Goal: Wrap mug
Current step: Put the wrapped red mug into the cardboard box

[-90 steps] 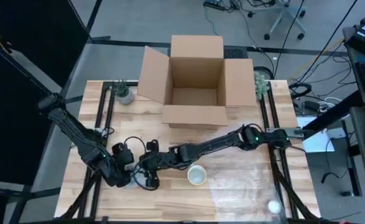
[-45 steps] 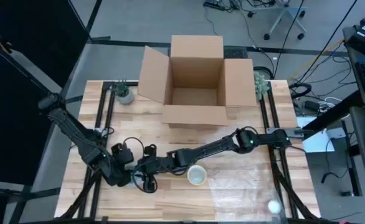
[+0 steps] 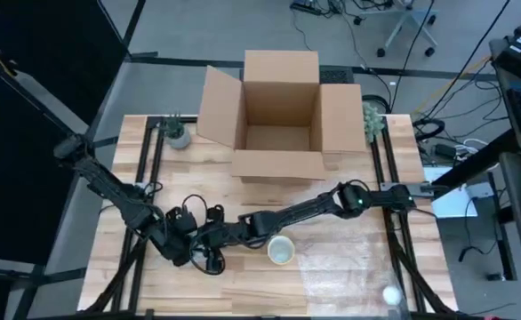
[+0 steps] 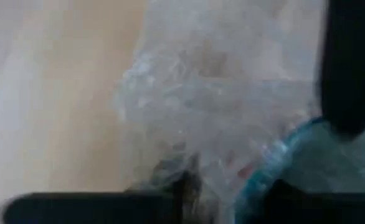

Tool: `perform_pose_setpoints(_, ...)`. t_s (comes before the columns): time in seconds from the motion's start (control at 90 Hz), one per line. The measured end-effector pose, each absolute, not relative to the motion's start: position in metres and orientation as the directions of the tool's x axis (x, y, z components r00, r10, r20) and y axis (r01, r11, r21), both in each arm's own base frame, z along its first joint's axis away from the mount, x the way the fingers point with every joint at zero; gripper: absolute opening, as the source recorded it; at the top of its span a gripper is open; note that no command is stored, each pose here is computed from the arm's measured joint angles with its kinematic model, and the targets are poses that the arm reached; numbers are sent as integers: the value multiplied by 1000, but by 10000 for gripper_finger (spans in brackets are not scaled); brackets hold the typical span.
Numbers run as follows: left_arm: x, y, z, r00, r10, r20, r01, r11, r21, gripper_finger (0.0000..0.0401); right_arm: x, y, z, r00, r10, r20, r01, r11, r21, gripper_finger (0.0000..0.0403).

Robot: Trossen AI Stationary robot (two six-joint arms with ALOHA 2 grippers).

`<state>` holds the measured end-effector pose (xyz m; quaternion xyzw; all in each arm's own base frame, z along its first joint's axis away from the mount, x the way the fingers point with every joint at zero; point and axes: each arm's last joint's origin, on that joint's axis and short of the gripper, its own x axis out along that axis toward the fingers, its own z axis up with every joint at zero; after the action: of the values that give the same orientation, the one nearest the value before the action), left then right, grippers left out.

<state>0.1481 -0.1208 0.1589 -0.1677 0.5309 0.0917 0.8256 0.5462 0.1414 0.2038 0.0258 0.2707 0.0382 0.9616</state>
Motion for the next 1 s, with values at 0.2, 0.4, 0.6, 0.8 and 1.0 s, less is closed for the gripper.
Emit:
perform_pose_setpoints(0.2, 151, -125, 172, 438, -39, -898, -298, 936, -185, 22, 517, 149, 250, 797, 107, -595, -98, 994, 47, 157)
perform_pose_setpoints(0.4, 159, -137, 215, 548, -83, -832, -208, 950, -232, 19, 477, 173, 292, 751, 107, -651, -126, 992, 17, 157)
perform_pose_setpoints(0.6, 166, -148, 279, 646, -109, -755, -95, 971, -221, 19, 440, 213, 292, 658, 51, -751, -105, 994, -24, 157)
perform_pose_setpoints(0.8, 165, -145, 372, 804, -105, -585, 6, 985, -170, 19, 414, 246, 278, 621, -130, -773, 51, 991, -126, 157)
perform_pose_setpoints(1.0, 159, -118, 458, 939, -17, -343, 5, 999, -37, 19, 395, 272, 278, 669, -239, -704, 178, 971, -160, 157)
